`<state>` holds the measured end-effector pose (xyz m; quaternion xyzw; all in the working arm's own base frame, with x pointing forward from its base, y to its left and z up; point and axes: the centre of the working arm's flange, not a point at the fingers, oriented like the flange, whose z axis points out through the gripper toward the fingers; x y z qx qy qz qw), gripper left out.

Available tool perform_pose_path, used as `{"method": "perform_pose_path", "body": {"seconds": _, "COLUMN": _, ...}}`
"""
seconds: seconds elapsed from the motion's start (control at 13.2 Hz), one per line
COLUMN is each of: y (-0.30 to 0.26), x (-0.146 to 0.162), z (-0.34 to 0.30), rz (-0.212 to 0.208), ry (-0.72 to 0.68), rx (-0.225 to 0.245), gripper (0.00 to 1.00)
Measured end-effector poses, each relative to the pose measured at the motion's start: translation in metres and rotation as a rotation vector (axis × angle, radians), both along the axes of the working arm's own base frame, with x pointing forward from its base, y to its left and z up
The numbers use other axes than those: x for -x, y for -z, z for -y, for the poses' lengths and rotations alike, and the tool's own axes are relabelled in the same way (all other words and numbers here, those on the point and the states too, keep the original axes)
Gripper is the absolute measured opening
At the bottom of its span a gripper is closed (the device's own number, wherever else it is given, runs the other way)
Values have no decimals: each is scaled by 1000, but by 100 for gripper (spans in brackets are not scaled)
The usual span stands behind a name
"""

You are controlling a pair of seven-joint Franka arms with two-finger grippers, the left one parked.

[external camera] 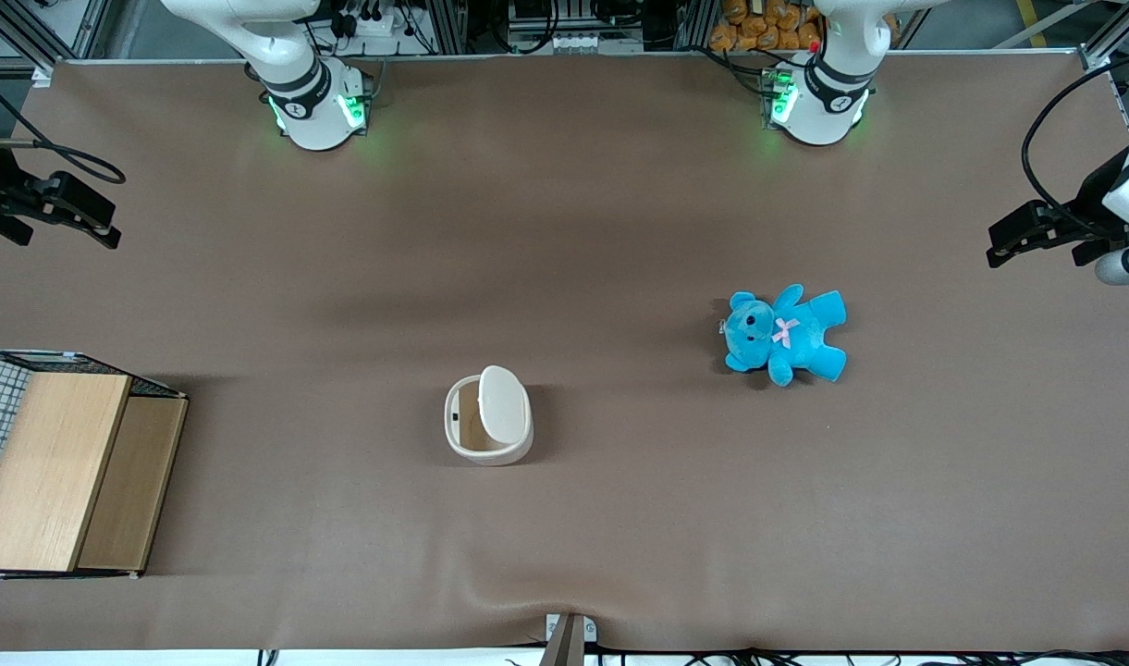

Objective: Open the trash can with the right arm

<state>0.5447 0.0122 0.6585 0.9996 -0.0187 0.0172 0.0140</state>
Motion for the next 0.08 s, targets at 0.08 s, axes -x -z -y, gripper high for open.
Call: {"method": "perform_pose_path", "body": {"seconds": 0.08, "y": 0, "x": 0, "z": 0, "rz": 0, "ry": 0, "rx": -3, "gripper": 100}}
